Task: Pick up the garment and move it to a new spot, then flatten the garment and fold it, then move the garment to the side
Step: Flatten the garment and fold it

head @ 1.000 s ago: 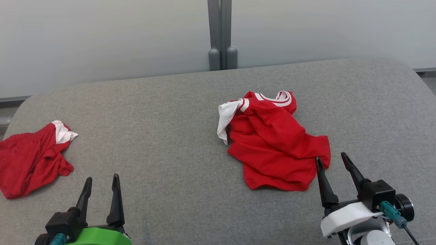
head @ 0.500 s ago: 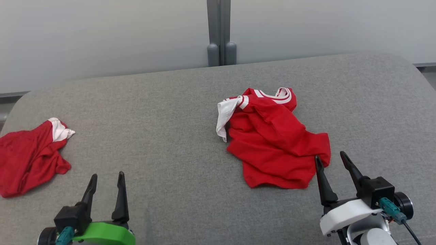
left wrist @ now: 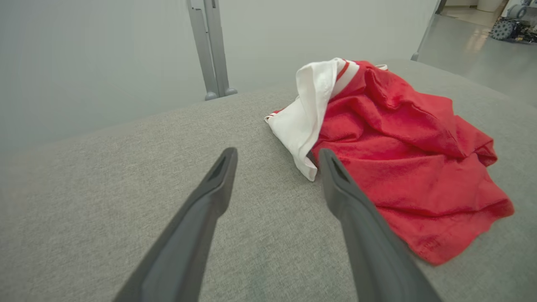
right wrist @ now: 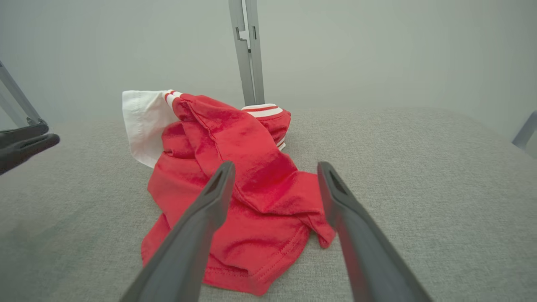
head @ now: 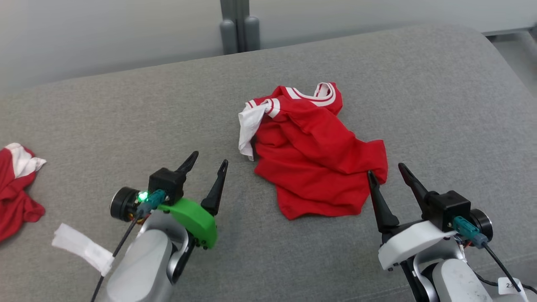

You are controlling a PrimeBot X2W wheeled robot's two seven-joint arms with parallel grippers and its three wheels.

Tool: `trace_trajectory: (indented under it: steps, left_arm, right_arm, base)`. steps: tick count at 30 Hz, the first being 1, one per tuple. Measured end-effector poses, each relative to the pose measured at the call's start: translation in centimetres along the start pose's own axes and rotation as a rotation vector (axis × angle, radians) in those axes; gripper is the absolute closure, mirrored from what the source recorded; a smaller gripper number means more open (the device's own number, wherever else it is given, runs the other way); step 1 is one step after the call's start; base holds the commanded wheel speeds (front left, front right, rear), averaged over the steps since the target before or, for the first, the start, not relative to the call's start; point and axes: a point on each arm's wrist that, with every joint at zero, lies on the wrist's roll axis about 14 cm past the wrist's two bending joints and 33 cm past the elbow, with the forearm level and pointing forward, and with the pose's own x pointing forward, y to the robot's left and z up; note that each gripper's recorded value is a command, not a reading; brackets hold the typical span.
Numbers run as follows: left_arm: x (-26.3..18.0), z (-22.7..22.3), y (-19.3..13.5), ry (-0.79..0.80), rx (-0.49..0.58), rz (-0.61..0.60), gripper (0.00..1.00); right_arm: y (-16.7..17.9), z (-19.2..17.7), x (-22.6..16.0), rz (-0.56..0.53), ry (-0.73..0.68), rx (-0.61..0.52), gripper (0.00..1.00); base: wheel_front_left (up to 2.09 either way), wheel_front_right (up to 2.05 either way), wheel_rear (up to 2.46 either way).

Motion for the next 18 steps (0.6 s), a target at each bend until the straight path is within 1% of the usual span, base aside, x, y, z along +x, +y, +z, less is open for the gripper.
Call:
trace_trajectory:
  steps: [3,11,13,18]
  left_arm:
    - [2.0,-1.0,-0.7,0.057,0.018,-0.051,0.0]
    - [6.1,-3.7,-3.0,0.154,0.014,-0.147,0.0]
    - [6.9,-3.9,-3.0,0.156,0.009,-0.142,0.0]
    - [8.1,-5.3,-1.8,0.198,0.033,-0.072,0.0]
  right_arm:
    - [-0.5,-0.2,0.0,-0.014,0.006,0.004,0.0]
    - [-2.4,-1.4,-1.0,-0.079,0.037,0.018,0.0]
    - [-3.0,-1.8,-1.4,-0.1,0.045,0.018,0.0]
    - [-4.3,-2.1,-2.2,-0.143,0.057,0.012,0.0]
  base:
    - [0.0,0.0,0.0]
    - [0.0,0.0,0.0]
    - [0.0,0.0,0.0]
    - [0.0,0.0,0.0]
